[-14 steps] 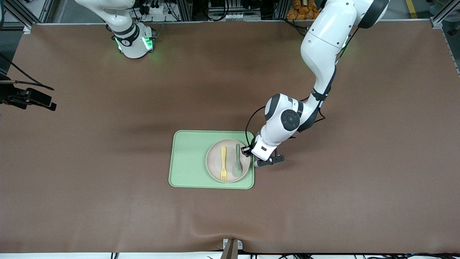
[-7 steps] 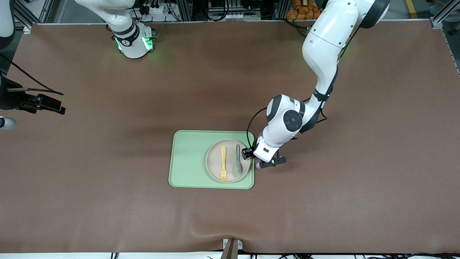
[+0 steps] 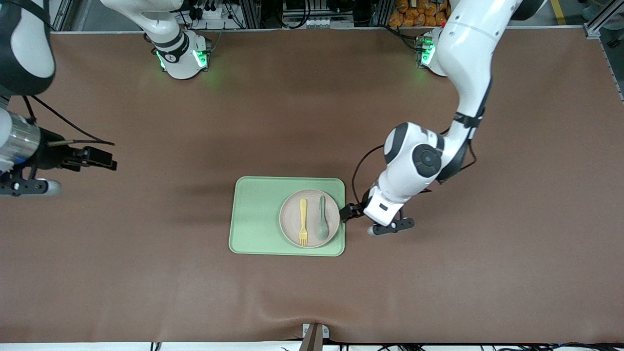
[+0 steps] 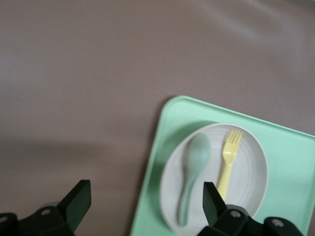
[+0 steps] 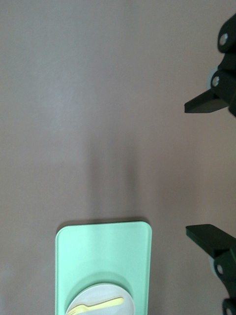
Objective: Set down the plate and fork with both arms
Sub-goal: 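Open the left gripper and lift it off the plate rim, then reach the right gripper to the yellow fork while the left gripper withdraws, then close the right gripper on the yellow fork handle, then carry the fork with the right gripper beside the plate on the tray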
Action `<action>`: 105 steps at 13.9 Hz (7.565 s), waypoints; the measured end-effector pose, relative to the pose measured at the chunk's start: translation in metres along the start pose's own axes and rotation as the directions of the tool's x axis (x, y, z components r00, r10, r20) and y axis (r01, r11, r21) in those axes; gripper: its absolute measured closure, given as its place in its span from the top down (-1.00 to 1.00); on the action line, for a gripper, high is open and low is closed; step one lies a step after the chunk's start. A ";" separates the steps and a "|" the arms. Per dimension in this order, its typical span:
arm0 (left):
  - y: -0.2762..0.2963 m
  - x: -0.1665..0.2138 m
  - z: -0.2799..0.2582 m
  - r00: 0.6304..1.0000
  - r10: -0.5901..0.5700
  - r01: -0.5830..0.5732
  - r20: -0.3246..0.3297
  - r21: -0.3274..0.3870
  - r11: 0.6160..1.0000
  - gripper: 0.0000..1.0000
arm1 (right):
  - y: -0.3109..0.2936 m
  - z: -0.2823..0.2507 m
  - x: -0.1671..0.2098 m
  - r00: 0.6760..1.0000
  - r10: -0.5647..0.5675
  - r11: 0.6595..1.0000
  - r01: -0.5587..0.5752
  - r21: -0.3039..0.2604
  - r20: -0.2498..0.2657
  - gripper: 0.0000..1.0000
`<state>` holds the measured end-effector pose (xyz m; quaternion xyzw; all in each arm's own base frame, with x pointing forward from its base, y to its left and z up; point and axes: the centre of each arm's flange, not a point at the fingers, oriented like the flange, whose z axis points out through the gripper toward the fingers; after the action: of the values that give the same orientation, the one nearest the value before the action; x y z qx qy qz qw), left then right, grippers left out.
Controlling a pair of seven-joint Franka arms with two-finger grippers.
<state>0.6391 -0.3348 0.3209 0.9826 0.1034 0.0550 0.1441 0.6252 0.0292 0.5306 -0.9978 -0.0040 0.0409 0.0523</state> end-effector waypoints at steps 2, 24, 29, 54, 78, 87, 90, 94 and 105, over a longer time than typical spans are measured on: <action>-0.015 0.016 -0.049 1.000 0.015 -0.015 -0.012 0.050 0.999 1.00 | -0.028 0.025 0.014 0.999 -0.044 0.999 0.044 0.000 0.003 1.00; -0.180 -0.016 -0.437 0.957 0.234 -0.273 0.172 0.255 0.928 1.00 | -0.357 0.297 0.063 0.981 -0.140 0.987 0.149 0.059 -0.136 0.54; -0.190 -0.028 -0.446 0.959 0.215 -0.258 0.182 0.259 0.931 1.00 | -0.369 0.320 0.057 0.977 -0.161 0.985 0.169 0.045 -0.140 0.40; -0.175 -0.019 -0.417 0.955 0.236 -0.278 0.182 0.256 0.926 1.00 | -0.398 0.380 0.032 0.970 -0.205 0.979 0.203 -0.030 -0.128 0.15; -0.188 -0.021 -0.431 0.964 0.209 -0.247 0.164 0.261 0.933 1.00 | -0.399 0.356 0.040 0.975 -0.178 0.984 0.173 -0.048 -0.136 -0.60; -0.195 -0.020 -0.435 0.967 0.196 -0.233 0.161 0.264 0.936 1.00 | -0.325 0.309 0.078 0.992 -0.108 0.992 0.103 -0.072 -0.067 -0.60; -0.193 -0.020 -0.434 0.966 0.199 -0.237 0.162 0.263 0.935 1.00 | -0.299 0.328 0.082 0.994 -0.109 0.990 0.106 -0.088 -0.030 -0.60; -0.192 -0.021 -0.434 0.966 0.201 -0.239 0.163 0.263 0.935 1.00 | -0.289 0.344 0.076 0.993 -0.118 0.988 0.117 -0.100 -0.001 -0.60; -0.191 -0.021 -0.433 0.965 0.202 -0.240 0.165 0.263 0.934 1.00 | -0.281 0.339 0.069 0.988 -0.153 0.984 0.150 -0.097 -0.020 0.87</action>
<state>0.5230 -0.0422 0.6757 0.9999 -0.0112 -0.0111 0.0029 0.6650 0.3450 0.2180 -0.9964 -0.0811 0.0229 0.0075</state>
